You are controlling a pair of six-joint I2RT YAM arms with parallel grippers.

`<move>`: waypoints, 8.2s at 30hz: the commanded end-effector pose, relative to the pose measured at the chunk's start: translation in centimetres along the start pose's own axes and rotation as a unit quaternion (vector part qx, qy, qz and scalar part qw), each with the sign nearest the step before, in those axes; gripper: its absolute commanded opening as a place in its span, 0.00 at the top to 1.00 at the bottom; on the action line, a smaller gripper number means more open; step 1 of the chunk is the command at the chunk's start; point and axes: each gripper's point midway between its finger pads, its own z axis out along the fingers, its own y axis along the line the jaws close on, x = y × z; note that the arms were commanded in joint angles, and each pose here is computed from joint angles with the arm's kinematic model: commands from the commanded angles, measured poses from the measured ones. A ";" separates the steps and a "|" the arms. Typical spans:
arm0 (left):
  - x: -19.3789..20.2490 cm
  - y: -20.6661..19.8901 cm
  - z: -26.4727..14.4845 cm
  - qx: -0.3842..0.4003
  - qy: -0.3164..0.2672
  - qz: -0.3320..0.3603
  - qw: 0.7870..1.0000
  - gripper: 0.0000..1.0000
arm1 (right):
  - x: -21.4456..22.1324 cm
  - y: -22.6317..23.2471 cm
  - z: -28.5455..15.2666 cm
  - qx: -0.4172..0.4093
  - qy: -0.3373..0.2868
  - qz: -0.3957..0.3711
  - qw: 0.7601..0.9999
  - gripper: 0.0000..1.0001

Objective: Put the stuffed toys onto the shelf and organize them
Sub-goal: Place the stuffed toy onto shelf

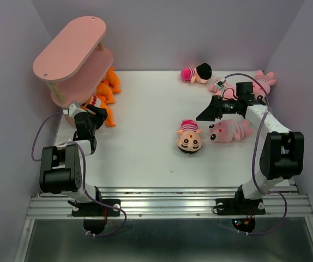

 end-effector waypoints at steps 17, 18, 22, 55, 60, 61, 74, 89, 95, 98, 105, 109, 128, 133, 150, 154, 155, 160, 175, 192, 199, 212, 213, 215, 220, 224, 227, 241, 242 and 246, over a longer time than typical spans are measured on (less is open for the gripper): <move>1.0 -4.5 -1.8 -0.083 0.022 0.154 0.984 0.28 | -1.0 1.3 -0.8 -0.014 -0.018 -0.035 0.999 0.00; 1.7 -4.7 -1.8 -0.096 0.030 0.167 0.981 0.28 | -1.0 1.2 -0.8 -0.013 -0.017 -0.034 0.999 0.00; 1.9 -3.9 -0.5 -0.181 0.017 0.226 0.957 0.28 | -1.0 1.2 -0.8 -0.013 -0.017 -0.033 0.999 0.00; 3.9 -2.0 5.0 -0.304 0.063 0.334 0.890 0.34 | -1.0 0.9 -1.0 -0.013 -0.019 -0.033 0.999 0.00; 3.8 -1.3 4.8 -0.315 0.066 0.329 0.888 0.41 | -1.0 1.0 -1.0 -0.014 -0.019 -0.033 0.999 0.00; 3.7 -1.1 4.8 -0.317 0.066 0.327 0.888 0.43 | -1.0 1.0 -1.0 -0.014 -0.019 -0.035 0.999 0.00; 2.8 -0.2 4.4 -0.309 0.073 0.304 0.898 0.89 | -1.1 1.0 -1.3 -0.016 -0.022 -0.033 0.999 0.00; 1.8 -3.0 2.4 -0.177 0.079 0.259 0.946 1.00 | -1.2 1.1 -1.6 -0.018 -0.025 -0.035 0.999 0.00; 0.2 -3.4 1.7 -0.110 0.073 0.228 0.965 1.00 | -1.2 1.2 -1.6 -0.020 -0.025 -0.036 0.999 0.00; -0.1 -3.5 1.4 -0.087 0.075 0.217 0.969 1.00 | -1.2 1.3 -1.6 -0.022 -0.025 -0.036 0.999 0.00; -1.0 -2.9 1.6 -0.062 0.077 0.200 0.975 1.00 | -1.2 1.4 -1.6 -0.022 -0.025 -0.038 0.999 0.00; -1.8 -2.7 1.9 -0.052 0.073 0.196 0.976 1.00 | -1.2 1.3 -1.6 -0.022 -0.025 -0.037 0.999 0.00; -4.5 -1.8 1.6 -0.030 0.034 0.133 0.990 1.00 | -1.0 1.2 -1.6 -0.024 -0.023 -0.034 0.999 0.00; -5.0 -2.4 2.0 -0.022 0.025 0.139 0.990 1.00 | -1.2 1.0 -1.8 -0.022 -0.026 -0.034 0.999 0.00; -4.9 0.6 1.7 -0.098 0.040 0.165 0.981 0.67 | -1.2 1.3 -1.9 -0.026 -0.026 -0.037 0.999 0.00; -4.8 0.7 1.5 -0.098 0.041 0.167 0.980 0.56 | -1.2 1.4 -1.9 -0.028 -0.026 -0.037 0.999 0.00; -4.8 0.6 1.5 -0.095 0.041 0.167 0.980 0.52 | -1.2 1.4 -1.9 -0.028 -0.026 -0.037 0.999 0.00; -5.6 -0.6 0.8 -0.073 0.030 0.178 0.981 0.35 | -1.4 1.2 -2.2 -0.024 -0.029 -0.036 0.999 0.00; -4.1 -2.6 -1.8 -0.010 0.044 0.218 0.975 0.37 | -1.4 1.3 -2.2 -0.026 -0.029 -0.037 0.999 0.00; 2.9 2.1 -0.7 -0.240 0.098 0.295 0.920 0.44 | -1.4 1.2 -2.4 -0.026 -0.032 -0.033 0.999 0.00; 4.0 3.5 0.6 -0.284 0.115 0.321 0.896 0.45 | -1.4 1.3 -2.4 -0.028 -0.032 -0.034 0.999 0.00; 3.7 3.6 1.9 -0.314 0.114 0.331 0.883 0.67 | -1.6 1.4 -2.7 -0.030 -0.035 -0.034 0.998 0.00; 3.7 3.6 1.9 -0.314 0.114 0.330 0.883 0.69 | -1.6 1.5 -2.7 -0.033 -0.035 -0.034 0.998 0.00; 3.6 3.6 1.8 -0.313 0.113 0.332 0.883 0.81 | -1.5 1.5 -2.7 -0.034 -0.035 -0.033 0.998 0.00; 2.0 2.4 1.4 -0.304 0.089 0.334 0.888 0.91 | -1.7 1.4 -3.0 -0.033 -0.038 -0.033 0.998 0.00; -0.3 0.9 0.7 -0.297 0.054 0.338 0.891 0.92 | -1.6 1.4 -3.0 -0.034 -0.038 -0.031 0.998 0.00; -1.6 0.0 0.4 -0.290 0.032 0.337 0.895 0.92 | -1.7 1.4 -3.0 -0.034 -0.038 -0.032 0.998 0.00; -2.8 0.5 0.3 -0.291 0.019 0.315 0.903 0.92 | -1.7 1.4 -3.3 -0.033 -0.041 -0.032 0.998 0.00; -2.8 0.4 0.2 -0.286 0.019 0.309 0.907 0.93 | -1.7 1.4 -3.3 -0.033 -0.041 -0.032 0.998 0.00; -2.2 1.0 -0.4 -0.272 0.026 0.299 0.915 0.93 | -1.7 1.5 -3.3 -0.035 -0.041 -0.032 0.998 0.00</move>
